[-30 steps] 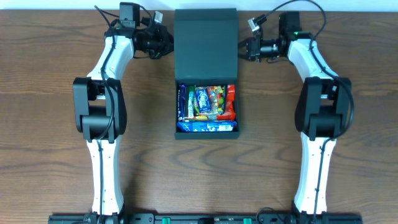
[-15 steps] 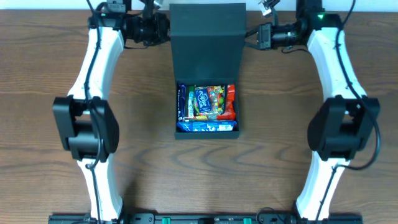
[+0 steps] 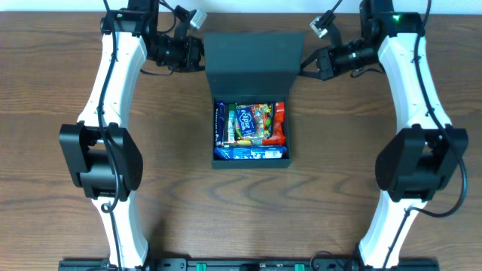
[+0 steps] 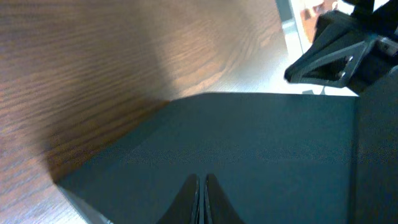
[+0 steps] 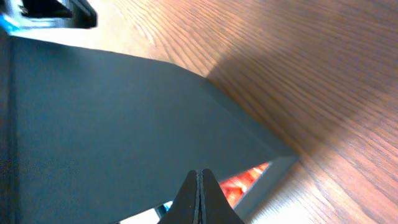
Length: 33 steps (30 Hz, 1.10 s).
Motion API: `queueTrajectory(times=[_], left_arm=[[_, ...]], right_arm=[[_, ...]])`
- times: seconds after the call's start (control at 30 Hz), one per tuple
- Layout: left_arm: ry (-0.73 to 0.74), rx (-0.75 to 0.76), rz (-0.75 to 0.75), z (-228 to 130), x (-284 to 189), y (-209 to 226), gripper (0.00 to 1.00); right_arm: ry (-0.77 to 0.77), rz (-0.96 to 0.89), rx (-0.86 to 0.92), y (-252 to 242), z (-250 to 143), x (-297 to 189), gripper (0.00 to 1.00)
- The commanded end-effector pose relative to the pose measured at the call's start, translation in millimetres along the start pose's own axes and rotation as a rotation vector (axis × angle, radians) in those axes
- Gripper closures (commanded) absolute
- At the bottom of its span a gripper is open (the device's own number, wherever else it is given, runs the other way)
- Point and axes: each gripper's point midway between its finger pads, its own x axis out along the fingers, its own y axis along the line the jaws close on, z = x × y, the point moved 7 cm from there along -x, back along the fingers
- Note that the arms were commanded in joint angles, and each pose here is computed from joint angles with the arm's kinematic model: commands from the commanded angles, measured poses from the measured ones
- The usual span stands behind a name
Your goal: Pack container
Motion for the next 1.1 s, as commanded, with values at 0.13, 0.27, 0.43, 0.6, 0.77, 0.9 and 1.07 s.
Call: queueTrajectory(times=[0.13, 0.27, 0.43, 0.6, 0.77, 0.9, 1.07], left_arm=[[0.023, 0.106, 0.037, -5, -9, -10, 0.94], [0.045, 0.098, 0.060, -9, -9, -8, 0.94], [0.064, 0.090, 0.106, -12, -10, -3, 0.94], [0.065, 0.094, 0.197, -11, -15, 0, 0.94], [0.030, 0.128, 0.361, -7, -38, -9, 0.94], [-0.042, 0.167, 0.516, -3, -67, -29, 0.94], [-0.112, 0.228, 0.571, -9, -96, -67, 0.94]], right_arm=[[0.000, -0.096, -0.103, 19, 2, -19, 0.98], [0.000, -0.108, -0.107, 23, 2, -22, 0.98], [-0.009, -0.116, -0.117, 27, 3, -27, 0.99], [-0.041, -0.203, -0.076, 31, 8, -38, 0.99], [-0.109, -0.358, -0.040, 43, 13, -64, 0.99], [-0.156, -0.542, -0.023, 55, 11, -92, 0.98], [-0.199, -0.615, -0.103, 80, 7, -117, 0.98]])
